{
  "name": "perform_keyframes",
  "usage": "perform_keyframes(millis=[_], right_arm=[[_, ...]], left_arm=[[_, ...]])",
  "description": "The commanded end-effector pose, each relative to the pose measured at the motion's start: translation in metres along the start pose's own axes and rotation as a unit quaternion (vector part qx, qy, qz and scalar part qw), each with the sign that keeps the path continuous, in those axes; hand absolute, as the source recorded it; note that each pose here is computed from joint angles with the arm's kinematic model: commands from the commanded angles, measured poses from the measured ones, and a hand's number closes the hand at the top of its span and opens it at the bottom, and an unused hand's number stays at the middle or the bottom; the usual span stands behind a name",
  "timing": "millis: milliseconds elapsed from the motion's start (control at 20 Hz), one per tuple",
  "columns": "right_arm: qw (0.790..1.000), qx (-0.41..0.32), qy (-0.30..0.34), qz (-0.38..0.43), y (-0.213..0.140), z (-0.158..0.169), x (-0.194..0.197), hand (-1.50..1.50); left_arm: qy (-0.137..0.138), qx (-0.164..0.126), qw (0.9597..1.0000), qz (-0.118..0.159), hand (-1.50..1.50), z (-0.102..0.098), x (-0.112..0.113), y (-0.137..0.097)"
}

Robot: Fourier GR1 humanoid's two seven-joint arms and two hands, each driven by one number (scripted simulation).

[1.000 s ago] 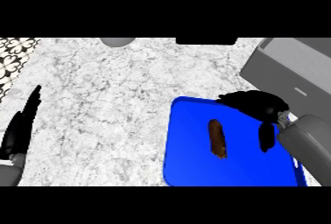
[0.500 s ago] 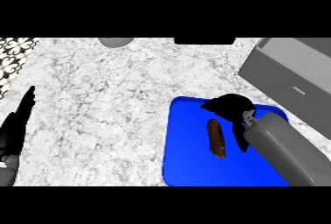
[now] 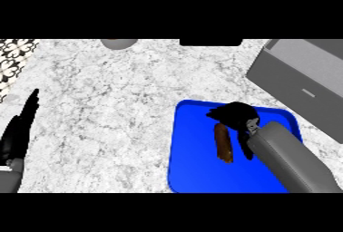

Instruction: Pick the sweet potato from the tray and place it in the cardboard box

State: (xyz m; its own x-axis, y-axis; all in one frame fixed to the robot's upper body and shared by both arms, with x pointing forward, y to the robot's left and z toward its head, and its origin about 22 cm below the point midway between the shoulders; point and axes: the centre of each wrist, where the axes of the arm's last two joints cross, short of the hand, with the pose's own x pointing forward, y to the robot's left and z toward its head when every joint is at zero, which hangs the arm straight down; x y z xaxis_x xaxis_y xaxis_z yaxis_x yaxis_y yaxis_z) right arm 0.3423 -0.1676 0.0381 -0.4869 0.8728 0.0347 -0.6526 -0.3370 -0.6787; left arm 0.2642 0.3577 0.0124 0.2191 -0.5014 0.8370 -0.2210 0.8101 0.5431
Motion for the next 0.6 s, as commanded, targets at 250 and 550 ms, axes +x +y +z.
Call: perform_keyframes(millis=[250,550], right_arm=[[0.998,0.014,-0.055,-0.017,-0.006,0.006,0.008,-1.50],[0.998,0.014,-0.066,-0.017,-0.001,0.000,0.043,-1.50]], left_arm=[[0.000,-0.002,1.0000,-0.004,0.00,0.000,0.010,0.009],[0.000,0.006,1.0000,0.001,0.00,-0.014,0.023,0.003]])
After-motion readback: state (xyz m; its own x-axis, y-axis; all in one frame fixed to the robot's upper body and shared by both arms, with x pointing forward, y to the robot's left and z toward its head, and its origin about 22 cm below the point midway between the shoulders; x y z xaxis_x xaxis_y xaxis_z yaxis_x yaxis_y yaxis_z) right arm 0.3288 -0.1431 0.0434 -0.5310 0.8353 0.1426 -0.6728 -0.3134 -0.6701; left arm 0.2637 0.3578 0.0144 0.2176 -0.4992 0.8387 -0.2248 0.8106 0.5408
